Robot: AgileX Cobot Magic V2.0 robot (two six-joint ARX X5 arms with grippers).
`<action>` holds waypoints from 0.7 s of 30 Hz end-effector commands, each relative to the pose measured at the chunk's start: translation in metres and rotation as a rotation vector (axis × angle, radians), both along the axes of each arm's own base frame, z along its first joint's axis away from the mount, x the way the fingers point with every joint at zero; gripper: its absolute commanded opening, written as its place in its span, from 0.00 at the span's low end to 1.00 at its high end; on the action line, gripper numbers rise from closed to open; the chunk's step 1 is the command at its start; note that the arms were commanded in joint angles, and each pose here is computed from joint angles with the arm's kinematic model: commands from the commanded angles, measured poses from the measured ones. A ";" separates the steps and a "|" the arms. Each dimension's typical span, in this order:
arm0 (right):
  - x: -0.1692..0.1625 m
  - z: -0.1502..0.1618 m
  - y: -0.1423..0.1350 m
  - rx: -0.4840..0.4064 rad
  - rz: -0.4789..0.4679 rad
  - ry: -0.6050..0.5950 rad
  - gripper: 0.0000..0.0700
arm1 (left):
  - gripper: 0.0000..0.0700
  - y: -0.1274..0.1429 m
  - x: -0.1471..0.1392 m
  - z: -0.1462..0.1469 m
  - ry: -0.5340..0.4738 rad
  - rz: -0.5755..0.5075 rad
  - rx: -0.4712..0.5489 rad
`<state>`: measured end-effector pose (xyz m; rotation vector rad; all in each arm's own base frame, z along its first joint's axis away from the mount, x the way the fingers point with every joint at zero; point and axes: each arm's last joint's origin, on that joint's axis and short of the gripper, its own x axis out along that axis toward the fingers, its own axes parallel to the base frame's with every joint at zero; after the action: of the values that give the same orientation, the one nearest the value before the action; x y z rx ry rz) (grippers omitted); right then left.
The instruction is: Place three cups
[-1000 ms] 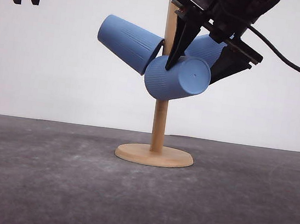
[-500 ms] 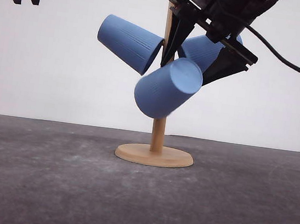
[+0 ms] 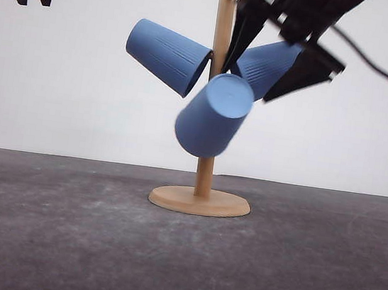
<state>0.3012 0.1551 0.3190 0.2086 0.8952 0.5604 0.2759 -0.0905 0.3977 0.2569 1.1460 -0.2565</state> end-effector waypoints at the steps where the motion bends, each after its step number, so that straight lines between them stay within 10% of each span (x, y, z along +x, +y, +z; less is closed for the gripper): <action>1: -0.006 0.020 -0.004 0.016 0.026 -0.072 0.72 | 0.29 0.001 -0.006 0.009 -0.006 -0.005 -0.003; 21: -0.120 0.080 -0.108 -0.288 -0.086 -0.216 0.71 | 0.29 0.045 -0.041 0.007 -0.018 0.109 -0.074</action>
<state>0.1821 0.0480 0.3987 -0.0506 0.7496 0.3526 0.2338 -0.0458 0.4072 0.1379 1.1120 -0.1986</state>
